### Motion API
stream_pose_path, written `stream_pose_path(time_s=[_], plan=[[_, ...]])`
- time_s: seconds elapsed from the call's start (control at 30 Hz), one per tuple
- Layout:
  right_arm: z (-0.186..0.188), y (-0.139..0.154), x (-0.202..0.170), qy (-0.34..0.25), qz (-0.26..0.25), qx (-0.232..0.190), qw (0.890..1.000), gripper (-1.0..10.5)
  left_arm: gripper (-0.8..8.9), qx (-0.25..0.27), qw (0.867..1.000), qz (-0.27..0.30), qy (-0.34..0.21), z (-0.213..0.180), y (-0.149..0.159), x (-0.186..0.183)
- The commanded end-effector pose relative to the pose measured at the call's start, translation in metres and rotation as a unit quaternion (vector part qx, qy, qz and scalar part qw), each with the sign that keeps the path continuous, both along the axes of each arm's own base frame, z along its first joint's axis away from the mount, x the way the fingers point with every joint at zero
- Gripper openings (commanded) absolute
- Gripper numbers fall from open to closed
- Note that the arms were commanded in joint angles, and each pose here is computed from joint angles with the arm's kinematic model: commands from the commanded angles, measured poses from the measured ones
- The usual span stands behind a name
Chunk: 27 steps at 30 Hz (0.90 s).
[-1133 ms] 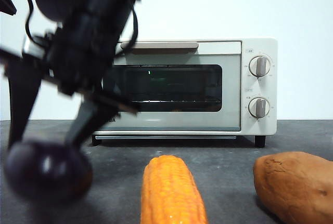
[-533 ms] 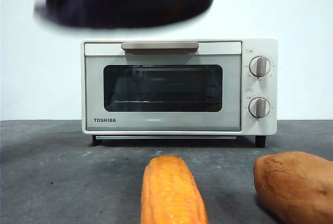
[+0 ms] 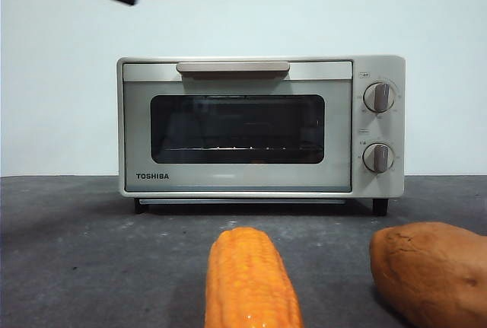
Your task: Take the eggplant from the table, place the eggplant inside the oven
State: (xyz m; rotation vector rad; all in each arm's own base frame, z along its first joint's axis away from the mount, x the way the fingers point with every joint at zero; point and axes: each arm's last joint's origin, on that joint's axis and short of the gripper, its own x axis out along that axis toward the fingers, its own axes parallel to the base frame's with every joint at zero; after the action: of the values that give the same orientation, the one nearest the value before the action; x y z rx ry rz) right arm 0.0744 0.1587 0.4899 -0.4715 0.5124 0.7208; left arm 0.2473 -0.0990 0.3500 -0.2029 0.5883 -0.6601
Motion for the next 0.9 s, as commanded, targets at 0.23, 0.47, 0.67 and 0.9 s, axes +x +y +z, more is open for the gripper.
stream_pose_path(time_s=[0.23, 0.47, 0.67, 0.9], plan=[[-0.002, -0.074, -0.029, -0.009, -0.022, 0.037, 0.999, 1.3, 0.06, 0.044, 0.995, -0.089, 0.023, 0.013, -0.068, 0.045], [-0.011, -0.113, -0.043, -0.001, -0.04, 0.088, 0.995, 1.3, 0.06, 0.115, 0.989, -0.081, 0.041, -0.01, -0.099, 0.069], [-0.019, -0.133, -0.051, 0.003, -0.048, 0.112, 0.993, 1.3, 0.06, 0.17, 0.982, -0.065, 0.042, -0.028, -0.112, 0.076], [-0.023, -0.136, -0.052, 0.002, -0.048, 0.112, 0.993, 1.3, 0.06, 0.211, 0.967, -0.1, 0.1, -0.036, -0.118, 0.058]])
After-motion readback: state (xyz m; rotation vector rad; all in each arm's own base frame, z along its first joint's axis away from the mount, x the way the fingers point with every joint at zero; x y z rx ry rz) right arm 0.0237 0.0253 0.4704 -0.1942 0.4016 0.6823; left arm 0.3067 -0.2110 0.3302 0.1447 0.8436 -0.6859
